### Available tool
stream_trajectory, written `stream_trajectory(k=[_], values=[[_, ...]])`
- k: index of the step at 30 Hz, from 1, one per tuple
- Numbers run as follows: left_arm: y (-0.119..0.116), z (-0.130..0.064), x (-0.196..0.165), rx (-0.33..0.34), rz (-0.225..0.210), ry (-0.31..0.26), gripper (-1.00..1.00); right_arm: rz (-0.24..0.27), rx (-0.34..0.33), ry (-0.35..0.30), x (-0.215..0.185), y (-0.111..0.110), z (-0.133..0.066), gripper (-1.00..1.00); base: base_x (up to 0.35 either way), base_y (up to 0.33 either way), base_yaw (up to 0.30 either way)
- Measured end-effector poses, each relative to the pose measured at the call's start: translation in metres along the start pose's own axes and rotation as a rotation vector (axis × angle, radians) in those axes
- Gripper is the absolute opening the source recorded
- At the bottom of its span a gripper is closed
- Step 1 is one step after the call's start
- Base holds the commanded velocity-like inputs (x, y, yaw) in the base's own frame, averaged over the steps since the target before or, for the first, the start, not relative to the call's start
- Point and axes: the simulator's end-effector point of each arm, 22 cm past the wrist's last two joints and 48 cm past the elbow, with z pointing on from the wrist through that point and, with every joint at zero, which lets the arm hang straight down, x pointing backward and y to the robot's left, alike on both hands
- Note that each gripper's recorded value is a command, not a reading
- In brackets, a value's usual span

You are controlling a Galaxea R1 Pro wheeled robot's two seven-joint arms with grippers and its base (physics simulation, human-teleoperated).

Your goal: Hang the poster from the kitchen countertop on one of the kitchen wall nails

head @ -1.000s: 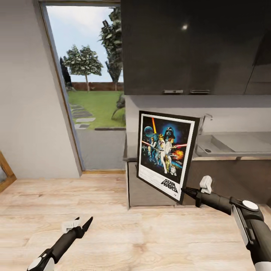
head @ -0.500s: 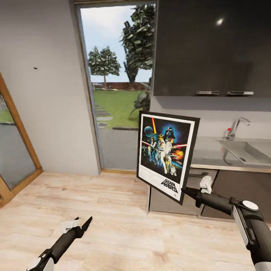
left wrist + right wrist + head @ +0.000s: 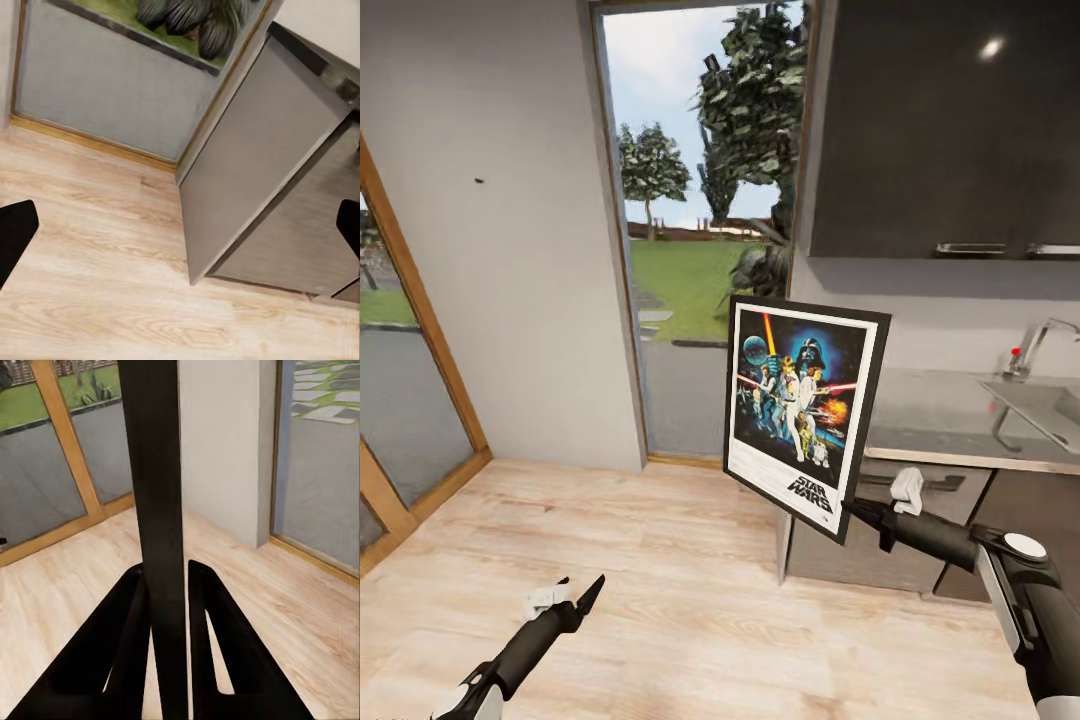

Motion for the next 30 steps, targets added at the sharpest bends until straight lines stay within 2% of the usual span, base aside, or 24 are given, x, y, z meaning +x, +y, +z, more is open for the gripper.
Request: stream_trajectory(k=[9,16,30], values=[[-0.0004,0.0002,0.0002,0.001,0.0,0.0,1.0,-0.001,0.0,0.0,-0.0002,-0.0001,0.0002,-1.0,0.135,0.258,0.277],[0.0003,-0.0001,-0.0002,0.0,0.0,0.0,1.0,-0.001,0.0,0.001,-0.0001,0.0001,0.0002,-1.0,0.044,0.068,0.273],[0.0005,-0.0003,-0.0004,0.0,0.0,-0.001,1.0,-0.006,0.0,-0.002,-0.0021,0.0004,-0.0003,-1.0,0.218,0.197,0.037]])
